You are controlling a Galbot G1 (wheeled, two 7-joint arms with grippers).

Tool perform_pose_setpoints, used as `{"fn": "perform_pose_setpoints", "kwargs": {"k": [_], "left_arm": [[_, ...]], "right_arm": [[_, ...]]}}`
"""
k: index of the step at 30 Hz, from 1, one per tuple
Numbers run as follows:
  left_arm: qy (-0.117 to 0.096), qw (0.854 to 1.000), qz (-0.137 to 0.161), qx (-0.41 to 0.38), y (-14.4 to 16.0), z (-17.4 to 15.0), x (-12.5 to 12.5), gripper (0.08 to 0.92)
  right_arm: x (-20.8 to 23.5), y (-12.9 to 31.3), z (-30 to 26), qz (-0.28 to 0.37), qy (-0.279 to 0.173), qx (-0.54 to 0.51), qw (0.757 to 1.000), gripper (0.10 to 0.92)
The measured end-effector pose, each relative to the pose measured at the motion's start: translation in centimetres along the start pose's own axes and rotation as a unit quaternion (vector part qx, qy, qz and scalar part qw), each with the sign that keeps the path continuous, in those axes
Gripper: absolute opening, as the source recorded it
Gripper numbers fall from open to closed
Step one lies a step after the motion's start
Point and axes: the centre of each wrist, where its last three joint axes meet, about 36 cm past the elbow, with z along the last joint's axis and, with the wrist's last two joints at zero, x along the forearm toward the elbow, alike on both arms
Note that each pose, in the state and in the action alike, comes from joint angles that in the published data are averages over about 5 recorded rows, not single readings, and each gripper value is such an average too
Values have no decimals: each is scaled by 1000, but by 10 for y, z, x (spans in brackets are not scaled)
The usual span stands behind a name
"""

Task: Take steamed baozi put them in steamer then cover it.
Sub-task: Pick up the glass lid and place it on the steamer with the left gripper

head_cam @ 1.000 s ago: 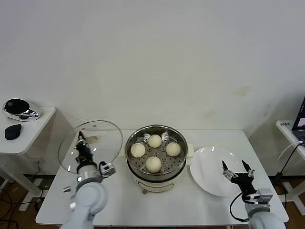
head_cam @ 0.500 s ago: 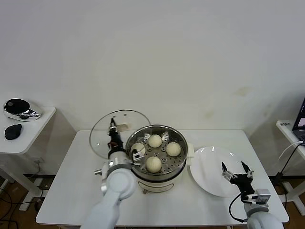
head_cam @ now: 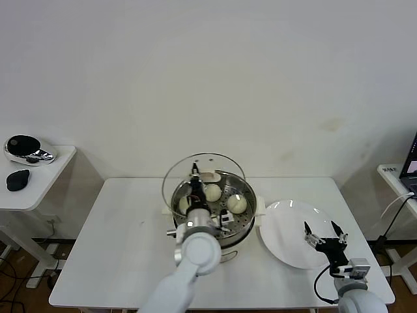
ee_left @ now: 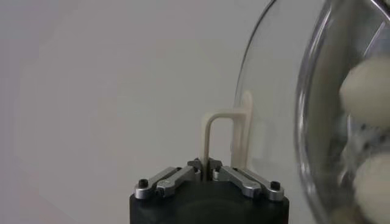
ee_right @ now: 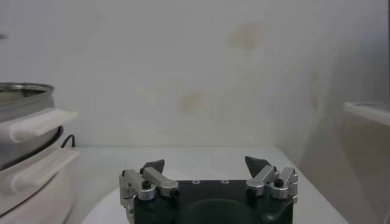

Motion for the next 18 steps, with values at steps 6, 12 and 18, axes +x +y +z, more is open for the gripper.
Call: {"fn": "perform_pose_setpoints", "kwargs": {"k": [6, 12, 18], "left_arm": [[-15, 1000, 11, -6, -8, -14, 7, 141], [-18, 999, 19, -21, -18, -18, 14, 141], [-18, 999, 28, -31, -23, -19, 21, 141]], "right_arm": [[0, -1, 1, 1, 1, 2, 1000, 823], [-2, -2, 1, 0, 1, 4, 1000, 823], [-4, -3, 0, 0, 1, 6, 1000, 823]]}}
